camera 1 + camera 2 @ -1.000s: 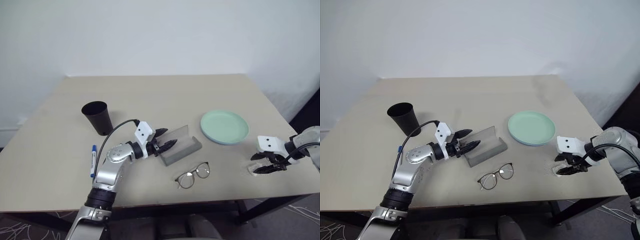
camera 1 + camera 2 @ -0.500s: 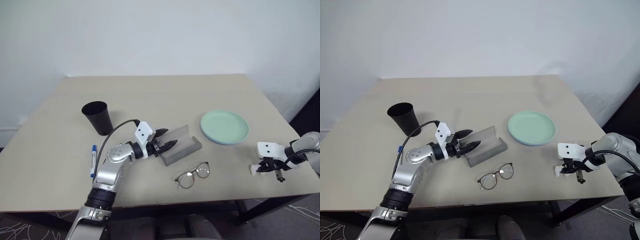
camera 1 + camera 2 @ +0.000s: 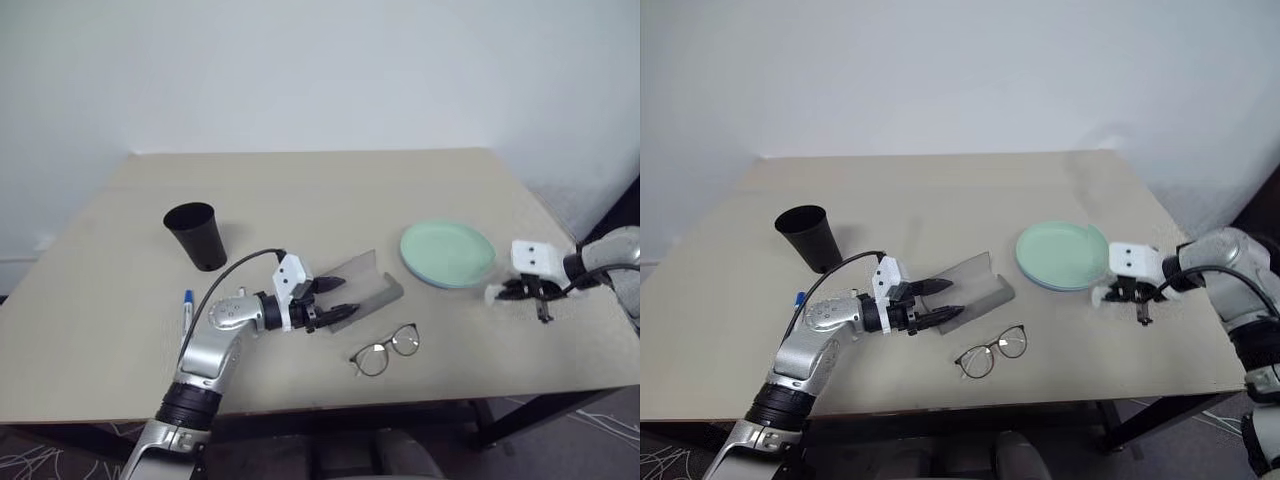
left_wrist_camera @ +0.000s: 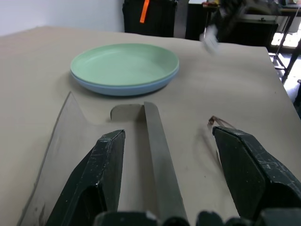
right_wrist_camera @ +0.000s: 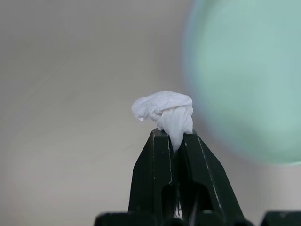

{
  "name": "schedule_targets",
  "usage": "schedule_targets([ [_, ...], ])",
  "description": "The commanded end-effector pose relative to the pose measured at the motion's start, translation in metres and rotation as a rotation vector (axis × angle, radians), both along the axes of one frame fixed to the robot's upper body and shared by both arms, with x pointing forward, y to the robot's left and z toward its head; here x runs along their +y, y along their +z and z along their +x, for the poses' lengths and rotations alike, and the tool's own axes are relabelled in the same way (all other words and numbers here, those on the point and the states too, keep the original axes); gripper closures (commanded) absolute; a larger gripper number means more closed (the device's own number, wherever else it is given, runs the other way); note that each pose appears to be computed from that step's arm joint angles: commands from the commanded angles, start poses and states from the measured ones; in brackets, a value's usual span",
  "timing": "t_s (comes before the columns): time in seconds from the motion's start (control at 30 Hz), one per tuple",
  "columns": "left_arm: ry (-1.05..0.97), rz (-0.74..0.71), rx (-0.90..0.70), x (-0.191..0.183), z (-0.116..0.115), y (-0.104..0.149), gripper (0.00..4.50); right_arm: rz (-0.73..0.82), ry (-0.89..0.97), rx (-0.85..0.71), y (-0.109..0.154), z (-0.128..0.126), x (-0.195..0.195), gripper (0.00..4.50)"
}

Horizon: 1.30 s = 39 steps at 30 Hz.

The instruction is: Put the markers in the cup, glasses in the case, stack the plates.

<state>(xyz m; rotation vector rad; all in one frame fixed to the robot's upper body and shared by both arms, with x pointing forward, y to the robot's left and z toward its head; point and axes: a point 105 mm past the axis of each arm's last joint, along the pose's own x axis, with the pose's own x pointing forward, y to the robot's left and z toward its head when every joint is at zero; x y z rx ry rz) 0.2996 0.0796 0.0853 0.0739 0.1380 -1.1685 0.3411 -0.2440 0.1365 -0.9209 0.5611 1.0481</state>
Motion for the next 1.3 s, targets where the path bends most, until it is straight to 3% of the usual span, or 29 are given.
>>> schedule_targets([
  [0.03,-0.010,-0.013,-0.067,-0.006,0.002,0.015,1.36,0.078,-0.061,-0.156,0.028,0.024,0.004,4.48],
  [0.17,0.021,-0.016,-0.087,-0.006,0.008,0.017,1.36,0.053,-0.130,-0.261,0.020,0.048,0.005,4.48],
  [0.43,0.040,-0.018,-0.103,-0.007,0.012,0.018,1.36,0.105,-0.243,-0.221,-0.013,0.068,0.012,4.48],
  [0.6,0.050,-0.018,-0.107,-0.006,0.013,0.018,1.36,0.140,-0.282,-0.197,-0.017,0.072,0.011,3.19],
  [0.9,0.062,-0.023,-0.113,-0.006,0.015,0.019,1.36,0.171,-0.203,-0.138,-0.017,0.062,0.020,0.25],
  [1.13,0.119,-0.031,-0.138,-0.001,0.024,0.023,1.36,0.279,-0.131,-0.234,0.017,0.059,0.033,0.25],
  [1.3,0.138,-0.034,-0.145,0.005,0.027,0.025,1.36,0.342,0.090,-0.130,0.029,0.017,0.057,0.25],
])
